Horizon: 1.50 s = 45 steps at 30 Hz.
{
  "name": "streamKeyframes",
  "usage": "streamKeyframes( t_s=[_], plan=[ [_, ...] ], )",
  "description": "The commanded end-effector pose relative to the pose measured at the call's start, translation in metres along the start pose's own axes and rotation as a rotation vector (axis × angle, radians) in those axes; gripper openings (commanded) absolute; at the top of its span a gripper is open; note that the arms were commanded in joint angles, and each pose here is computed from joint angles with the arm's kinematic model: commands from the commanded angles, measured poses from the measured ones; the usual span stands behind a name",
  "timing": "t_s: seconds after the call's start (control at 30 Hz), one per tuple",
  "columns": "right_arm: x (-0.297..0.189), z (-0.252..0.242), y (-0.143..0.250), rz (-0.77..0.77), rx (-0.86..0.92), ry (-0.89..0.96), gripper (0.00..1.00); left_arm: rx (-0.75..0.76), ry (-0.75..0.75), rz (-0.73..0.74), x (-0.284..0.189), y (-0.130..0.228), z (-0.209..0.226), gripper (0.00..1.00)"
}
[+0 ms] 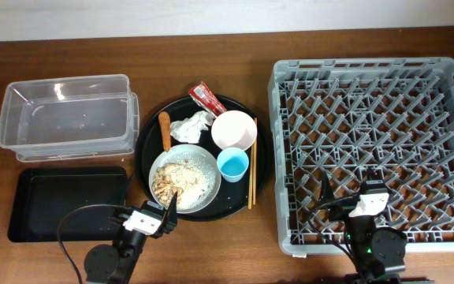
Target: Sort waste into correct bins and load items into the dishwasher rack
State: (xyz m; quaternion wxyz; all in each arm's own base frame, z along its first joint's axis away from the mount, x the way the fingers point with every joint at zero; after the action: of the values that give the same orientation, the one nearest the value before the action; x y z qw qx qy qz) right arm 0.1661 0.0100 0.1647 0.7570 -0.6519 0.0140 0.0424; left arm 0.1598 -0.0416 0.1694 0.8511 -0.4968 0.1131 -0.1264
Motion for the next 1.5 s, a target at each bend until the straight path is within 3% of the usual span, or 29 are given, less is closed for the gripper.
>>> streamKeyframes(
  t_s=[0.0, 0.2, 0.37, 0.5, 0.57, 0.63, 0.8, 0.97, 1.13, 1.2, 1.3, 1.33, 1.37, 1.47],
  plan=[
    [0.0, -0.001, 0.003, 0.005, -0.006, 0.006, 0.98, 0.008, -0.007, 0.002, 0.0, 0.003, 0.0, 0.99],
    [0.0, 0.002, 0.003, 0.011, -0.005, -0.03, 0.98, 0.011, -0.006, -0.018, 0.0, 0.0, 0.0, 0.99],
    [-0.004, 0.026, 0.0, 0.03, 0.132, -0.291, 0.98, 0.05, 0.244, -0.269, -0.006, -0.028, -0.019, 0.99],
    [-0.018, 0.042, -0.037, -0.023, 0.182, -0.431, 0.98, -0.1, 0.086, -0.485, -0.021, -0.077, 0.012, 0.99],
    [-0.027, 0.044, -0.062, -0.068, 0.17, -0.417, 0.98, -0.17, 0.028, -0.501, -0.028, -0.094, 0.027, 0.99],
    [-0.035, 0.043, -0.086, -0.061, 0.172, -0.364, 0.98, -0.222, 0.033, -0.444, -0.029, -0.108, 0.036, 0.99],
    [-0.025, 0.044, -0.116, 0.23, 0.16, -0.249, 0.98, -0.317, 0.165, -0.146, 0.0, -0.146, 0.063, 0.99],
    [0.023, 0.052, -0.134, 0.674, 0.231, -0.19, 0.98, -0.451, 0.44, 0.164, 0.07, -0.174, 0.078, 0.99],
    [0.055, 0.067, -0.107, 0.924, 0.345, -0.321, 0.98, -0.624, 0.833, 0.244, 0.111, -0.148, 0.044, 0.99],
    [0.062, 0.066, -0.1, 0.961, 0.355, -0.311, 0.98, -0.665, 0.813, 0.385, 0.13, -0.121, 0.032, 0.99],
    [0.064, 0.065, -0.097, 0.972, 0.357, -0.307, 0.98, -0.636, 0.554, 0.765, 0.153, -0.072, 0.002, 0.93],
    [0.064, 0.065, -0.097, 0.972, 0.357, -0.307, 0.98, -0.594, 0.499, 0.829, 0.159, -0.064, -0.01, 0.89],
    [0.064, 0.065, -0.097, 0.973, 0.357, -0.307, 0.98, -0.558, 0.446, 0.881, 0.164, -0.056, -0.021, 0.73],
    [0.063, 0.065, -0.096, 0.98, 0.359, -0.305, 0.98, -0.479, 0.455, 0.93, 0.179, -0.042, -0.056, 0.66]
  ],
)
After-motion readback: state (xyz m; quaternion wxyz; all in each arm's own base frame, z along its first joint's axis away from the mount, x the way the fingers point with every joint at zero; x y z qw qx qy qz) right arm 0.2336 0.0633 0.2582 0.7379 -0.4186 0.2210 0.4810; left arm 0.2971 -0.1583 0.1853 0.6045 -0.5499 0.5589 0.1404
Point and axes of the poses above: each gripper's point midway between its finger pads, its own x axis out along the fingers, its own z axis along the line the jaws close on, y = z × x, the point moved 8 cm from there along -x, back along the fingers, and after that the axes turned 8 degrees about x, right-handed, at the moved point
